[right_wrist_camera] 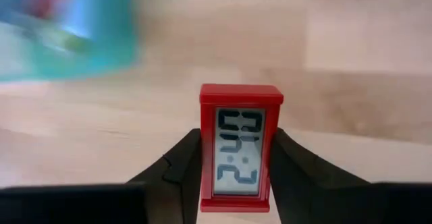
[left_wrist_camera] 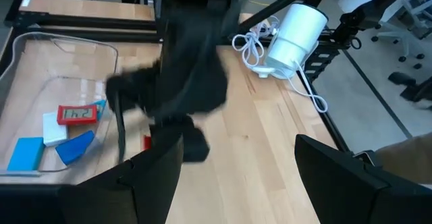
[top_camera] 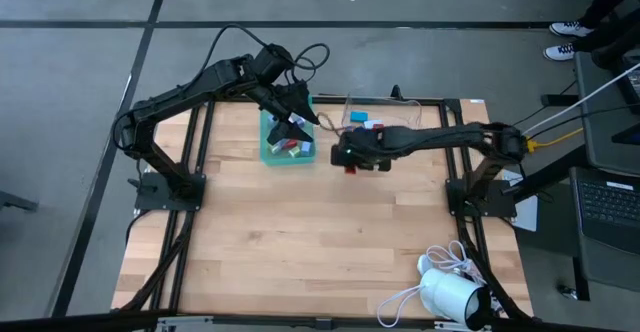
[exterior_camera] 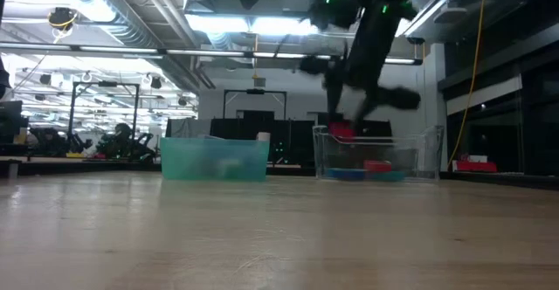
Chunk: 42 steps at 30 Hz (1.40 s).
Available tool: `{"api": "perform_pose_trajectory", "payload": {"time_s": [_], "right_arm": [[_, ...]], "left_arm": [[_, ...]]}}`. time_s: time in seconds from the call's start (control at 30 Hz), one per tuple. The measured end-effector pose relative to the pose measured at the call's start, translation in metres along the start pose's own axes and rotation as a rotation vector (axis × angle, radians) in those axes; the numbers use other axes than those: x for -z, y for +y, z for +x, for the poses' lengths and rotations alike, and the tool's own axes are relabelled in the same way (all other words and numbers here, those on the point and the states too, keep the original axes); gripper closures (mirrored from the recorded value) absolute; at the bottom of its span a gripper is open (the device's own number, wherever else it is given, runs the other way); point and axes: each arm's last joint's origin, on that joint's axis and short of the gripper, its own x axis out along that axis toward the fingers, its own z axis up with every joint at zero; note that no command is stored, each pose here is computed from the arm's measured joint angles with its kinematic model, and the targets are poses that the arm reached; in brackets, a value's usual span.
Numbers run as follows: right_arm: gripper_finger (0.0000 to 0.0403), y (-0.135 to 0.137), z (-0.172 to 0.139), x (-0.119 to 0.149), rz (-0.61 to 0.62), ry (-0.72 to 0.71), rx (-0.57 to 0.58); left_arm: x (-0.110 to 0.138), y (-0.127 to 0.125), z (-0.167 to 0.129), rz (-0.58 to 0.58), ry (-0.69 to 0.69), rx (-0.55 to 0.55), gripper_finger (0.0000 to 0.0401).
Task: Pick & Place Office items
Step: Put the red digital clock into the transparent bin
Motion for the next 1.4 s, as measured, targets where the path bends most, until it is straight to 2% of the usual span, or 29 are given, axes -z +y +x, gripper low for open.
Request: {"api": "perform_pose_trajectory", "payload": {"time_s": [0.13, 0.37, 0.43, 0.5, 0.57, 0.67, 0.77, 0.97, 1.07, 1.13, 1.23, 1.4], "right_arm": [[0.0269, -0.001, -0.043, -0.013, 0.006, -0.123, -0.11], [0.0269, -0.02, -0.113, -0.039, 0.004, -0.391, -0.233], [0.0269, -0.028, -0.128, -0.045, -0.013, -0.458, -0.237], [0.0269, -0.04, -0.138, -0.052, -0.024, -0.513, -0.178], [0.0269, -0.054, -0.139, -0.058, -0.037, -0.537, -0.057], [0.0269, -0.073, -0.131, -0.069, -0.076, -0.499, 0.128], [0.0269, -0.083, -0.114, -0.08, -0.128, -0.479, 0.204], [0.0267, -0.103, -0.07, -0.098, -0.137, -0.417, 0.191], [0.0234, -0.111, -0.061, -0.102, -0.154, -0.379, 0.17], [0.0201, -0.111, -0.061, -0.104, -0.186, -0.371, 0.163], [0.0158, -0.107, -0.069, -0.104, -0.234, -0.393, 0.088], [0.0125, -0.1, -0.1, -0.098, -0.289, -0.485, -0.092]], "left_arm": [[-0.001, 0.002, -0.001, -0.001, -0.015, -0.007, 0.0123], [-0.009, 0.009, -0.006, -0.015, -0.1, -0.04, 0.0123], [-0.011, 0.012, -0.008, -0.029, -0.12, -0.051, 0.0123], [-0.013, 0.014, -0.009, -0.035, -0.141, -0.06, 0.0123], [-0.014, 0.016, -0.011, -0.04, -0.159, -0.068, 0.0123], [-0.017, 0.018, -0.013, -0.042, -0.188, -0.095, 0.0123], [-0.02, 0.021, -0.015, -0.045, -0.215, -0.15, 0.0123], [-0.023, 0.024, -0.016, -0.091, -0.247, -0.226, 0.0123], [-0.023, 0.025, -0.016, -0.123, -0.249, -0.269, 0.0123], [-0.023, 0.026, -0.017, -0.14, -0.253, -0.308, 0.0123], [-0.029, 0.025, -0.016, -0.141, -0.298, -0.359, 0.0123], [-0.046, 0.014, -0.023, -0.099, -0.457, -0.449, 0.0123]]}}
